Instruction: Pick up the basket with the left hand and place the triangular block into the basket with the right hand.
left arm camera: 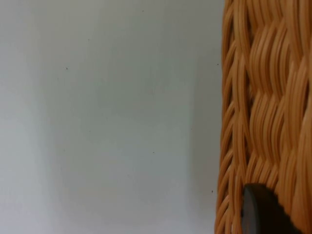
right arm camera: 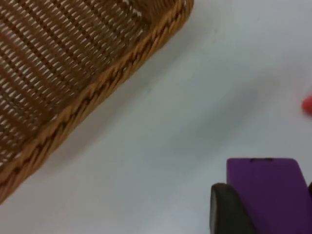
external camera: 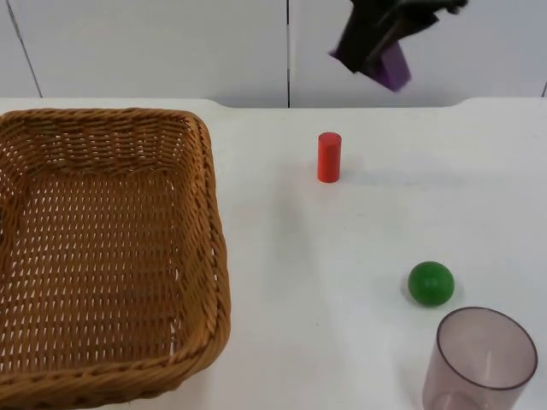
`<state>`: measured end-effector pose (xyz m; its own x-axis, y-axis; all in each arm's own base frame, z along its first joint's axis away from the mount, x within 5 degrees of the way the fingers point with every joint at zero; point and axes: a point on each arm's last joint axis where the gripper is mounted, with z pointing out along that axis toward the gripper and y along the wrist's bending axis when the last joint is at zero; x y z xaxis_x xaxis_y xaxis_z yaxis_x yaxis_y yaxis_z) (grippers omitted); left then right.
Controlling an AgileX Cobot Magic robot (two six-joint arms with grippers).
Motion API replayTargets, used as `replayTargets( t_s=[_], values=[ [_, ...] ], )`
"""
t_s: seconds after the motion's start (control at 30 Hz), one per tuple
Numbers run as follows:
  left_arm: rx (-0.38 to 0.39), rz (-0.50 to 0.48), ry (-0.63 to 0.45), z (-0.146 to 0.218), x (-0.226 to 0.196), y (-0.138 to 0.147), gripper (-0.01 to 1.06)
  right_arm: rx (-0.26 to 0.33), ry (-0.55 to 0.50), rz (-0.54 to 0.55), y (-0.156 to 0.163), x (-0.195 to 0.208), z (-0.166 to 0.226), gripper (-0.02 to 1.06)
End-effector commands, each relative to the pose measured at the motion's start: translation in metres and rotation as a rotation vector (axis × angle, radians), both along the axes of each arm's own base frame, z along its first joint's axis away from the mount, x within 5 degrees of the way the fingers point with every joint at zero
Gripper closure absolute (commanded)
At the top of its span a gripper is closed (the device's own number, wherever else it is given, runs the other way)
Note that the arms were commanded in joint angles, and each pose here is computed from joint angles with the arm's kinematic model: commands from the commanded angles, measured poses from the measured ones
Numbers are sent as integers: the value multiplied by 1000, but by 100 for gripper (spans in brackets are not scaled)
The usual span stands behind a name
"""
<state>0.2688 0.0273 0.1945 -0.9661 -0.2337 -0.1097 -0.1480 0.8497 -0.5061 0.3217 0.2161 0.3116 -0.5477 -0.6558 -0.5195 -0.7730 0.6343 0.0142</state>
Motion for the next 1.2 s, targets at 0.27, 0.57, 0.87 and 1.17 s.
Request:
replayTargets(
  t_s=[0.27,0.57,0.87,1.17],
  values=[
    [-21,12,6,2,-2,-1,105,-15,98,-67,-2,-9,1,105],
    [-15,2,12,1,-2,0,105,-7,75,-3,19,-22,1,105],
    [-11,-2,14,1,-3,0,105,148,-41,108,83,-48,0,105],
    [-19,-1,16,2,-3,-1,105,194,-75,178,148,-58,-62,105]
  ],
)
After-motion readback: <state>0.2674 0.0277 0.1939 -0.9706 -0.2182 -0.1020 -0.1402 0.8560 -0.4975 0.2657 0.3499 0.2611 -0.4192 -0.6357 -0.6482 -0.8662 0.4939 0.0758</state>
